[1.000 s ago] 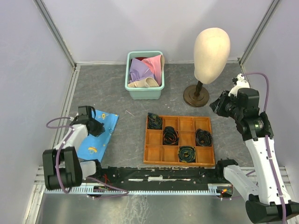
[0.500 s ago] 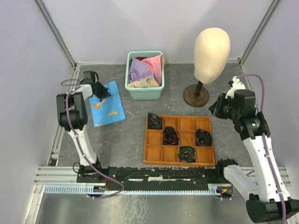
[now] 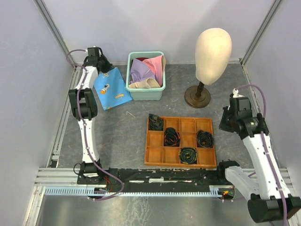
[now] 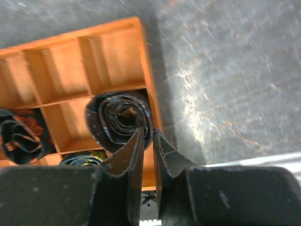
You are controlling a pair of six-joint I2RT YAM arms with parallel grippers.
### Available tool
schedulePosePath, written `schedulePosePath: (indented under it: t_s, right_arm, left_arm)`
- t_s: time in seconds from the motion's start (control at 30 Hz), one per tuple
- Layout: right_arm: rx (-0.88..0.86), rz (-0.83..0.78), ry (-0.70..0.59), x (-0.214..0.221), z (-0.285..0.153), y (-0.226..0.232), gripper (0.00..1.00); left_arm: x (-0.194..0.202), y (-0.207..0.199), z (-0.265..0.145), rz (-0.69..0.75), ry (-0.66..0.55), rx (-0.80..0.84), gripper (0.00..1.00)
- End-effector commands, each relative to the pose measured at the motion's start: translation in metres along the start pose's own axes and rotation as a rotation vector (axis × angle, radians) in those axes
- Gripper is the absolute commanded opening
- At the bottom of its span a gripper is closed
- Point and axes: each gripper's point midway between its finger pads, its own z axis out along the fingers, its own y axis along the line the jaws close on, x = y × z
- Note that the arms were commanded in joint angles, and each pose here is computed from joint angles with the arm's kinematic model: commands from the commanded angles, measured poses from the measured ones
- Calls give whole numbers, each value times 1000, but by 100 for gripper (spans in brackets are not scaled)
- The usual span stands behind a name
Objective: Stack the hats
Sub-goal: Move the distractor to the center of the board.
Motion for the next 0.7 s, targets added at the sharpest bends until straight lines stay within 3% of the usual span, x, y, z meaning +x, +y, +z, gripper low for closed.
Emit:
schedulePosePath:
  t_s: [0.0,0.1,0.17,0.3,0.47,0.67]
  right_arm:
    - [180,59,185,24,13,-21,20]
    - [245,125,336,42,28,-19,18]
    - [230,186,353,47,37,-12,16]
    - [221,306,291,45,57,-5,0]
    - [313,381,185,34,72,-21,0]
    - [375,482,201,50,97,-27,0]
  left_arm:
    - [-37,-94,-89,129,-109,161,8]
    - [-23,-117,-133,172,-121,180,10]
    - [-12,-130,-164,181,-119,210,11]
    - [20,-142,-221,181,-109,249,11]
    - [71,-149,-285,189,-100,301,4]
    - [93,-142,-358,199,-139,342,3]
